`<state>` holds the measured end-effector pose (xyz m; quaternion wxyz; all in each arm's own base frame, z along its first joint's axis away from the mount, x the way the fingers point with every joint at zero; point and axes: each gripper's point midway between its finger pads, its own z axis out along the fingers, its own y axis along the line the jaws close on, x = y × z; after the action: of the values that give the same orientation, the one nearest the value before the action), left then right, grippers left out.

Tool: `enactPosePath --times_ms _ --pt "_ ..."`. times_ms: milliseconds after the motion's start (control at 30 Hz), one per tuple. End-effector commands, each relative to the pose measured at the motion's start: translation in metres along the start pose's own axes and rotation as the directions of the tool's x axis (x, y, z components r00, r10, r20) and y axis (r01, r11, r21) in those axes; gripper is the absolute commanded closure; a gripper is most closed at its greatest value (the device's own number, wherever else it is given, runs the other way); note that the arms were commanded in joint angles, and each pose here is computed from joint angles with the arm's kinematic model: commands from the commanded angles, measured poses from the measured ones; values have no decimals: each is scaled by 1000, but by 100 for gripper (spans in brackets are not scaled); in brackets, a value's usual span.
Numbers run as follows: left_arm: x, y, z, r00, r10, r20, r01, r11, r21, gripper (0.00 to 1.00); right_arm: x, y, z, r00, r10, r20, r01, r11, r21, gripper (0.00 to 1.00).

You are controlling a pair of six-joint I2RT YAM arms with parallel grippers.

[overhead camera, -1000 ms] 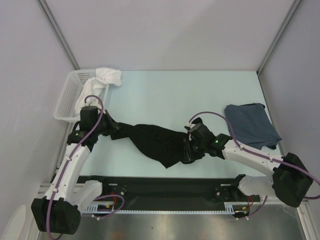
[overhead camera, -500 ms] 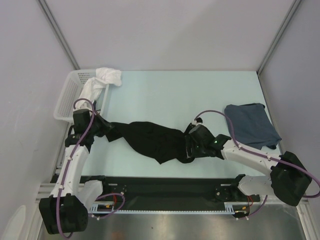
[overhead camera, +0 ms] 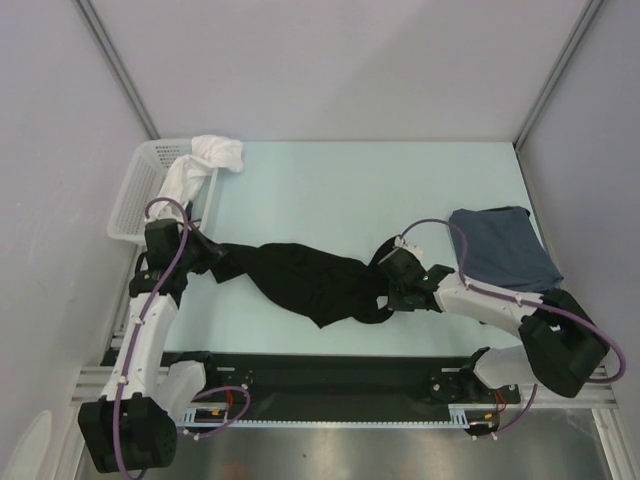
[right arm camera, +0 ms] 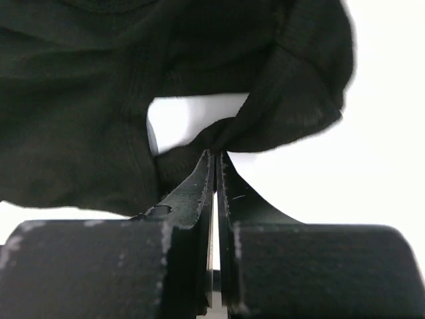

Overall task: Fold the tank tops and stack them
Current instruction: Flatten the tank top out

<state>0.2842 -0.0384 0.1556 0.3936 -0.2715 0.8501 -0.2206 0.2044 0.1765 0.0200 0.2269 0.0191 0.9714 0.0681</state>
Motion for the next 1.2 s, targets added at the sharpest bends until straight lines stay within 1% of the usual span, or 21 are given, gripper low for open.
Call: enactPosePath --times_ms 0,67,133,167,200,267,300,400,433,467,500,533,600,700,733,767,833,867,933,1033,1167 --pt "-14 -6 -14 997 9 78 -10 1000 14 100 -33 -4 -31 991 50 122 -51 999 11 100" --pt "-11 -6 -12 997 4 81 -6 1000 30 100 -67 -8 -58 972 97 215 -92 995 -31 100" --pt "-7 -5 -5 997 -23 69 20 999 39 100 -88 -13 -67 967 105 232 -94 994 -57 100" --pt "-5 -8 -1 998 -27 49 24 998 61 100 -105 -30 -65 958 155 240 -150 988 -39 100" --pt "-4 -8 3 999 -31 32 29 998 63 100 -127 -24 -74 950 172 261 -158 985 -75 100" --pt "-4 -3 16 999 -45 16 44 998 40 100 -154 -44 -64 944 194 268 -195 980 -22 100" --pt "-5 0 20 998 -52 18 51 998 26 100 -180 -44 -69 927 220 304 -215 975 -49 100" --pt "-7 7 34 997 -75 19 75 997 -8 99 -215 -65 -35 919 298 258 -293 954 -56 100" --pt "-9 6 39 997 -78 26 78 997 3 96 -238 -61 -36 910 311 275 -299 950 -85 89" --pt "-6 9 45 996 -85 10 85 996 -1 85 -234 -68 -11 923 324 208 -319 946 -55 71" --pt "-5 9 50 996 -90 2 90 996 -1 76 -239 -64 -8 925 324 197 -318 946 -62 38" --pt "-7 8 54 996 -85 0 85 996 8 58 -242 -60 -8 928 318 195 -312 948 -65 31" --pt "-5 11 61 996 -84 -23 84 996 -9 7 -243 -48 -18 927 289 240 -279 957 -76 24" --pt "-8 8 63 999 -50 -22 50 999 -5 0 -227 -33 -36 932 240 270 -213 969 -125 32" --pt "-7 9 62 999 -30 -17 30 999 -10 0 -217 -23 -38 941 216 262 -183 972 -146 51" --pt "-7 8 61 1000 -15 -8 15 1000 -12 0 -201 -19 -33 950 197 244 -163 975 -154 61" --pt "-9 5 57 999 23 24 -23 1000 -12 0 -181 6 -41 965 142 222 -87 967 -240 71" --pt "-2 2 57 999 43 15 -43 999 -4 2 -169 12 -36 971 126 203 -70 963 -259 72" --pt "-1 -1 56 996 80 26 -80 997 -1 3 -151 34 -34 984 71 164 -16 948 -318 64" --pt "16 -8 59 990 140 -14 -140 990 1 5 -139 51 -27 992 33 124 12 941 -340 54" --pt "33 -5 63 987 155 -47 -155 988 -1 7 -125 74 -15 996 24 91 11 930 -368 53"
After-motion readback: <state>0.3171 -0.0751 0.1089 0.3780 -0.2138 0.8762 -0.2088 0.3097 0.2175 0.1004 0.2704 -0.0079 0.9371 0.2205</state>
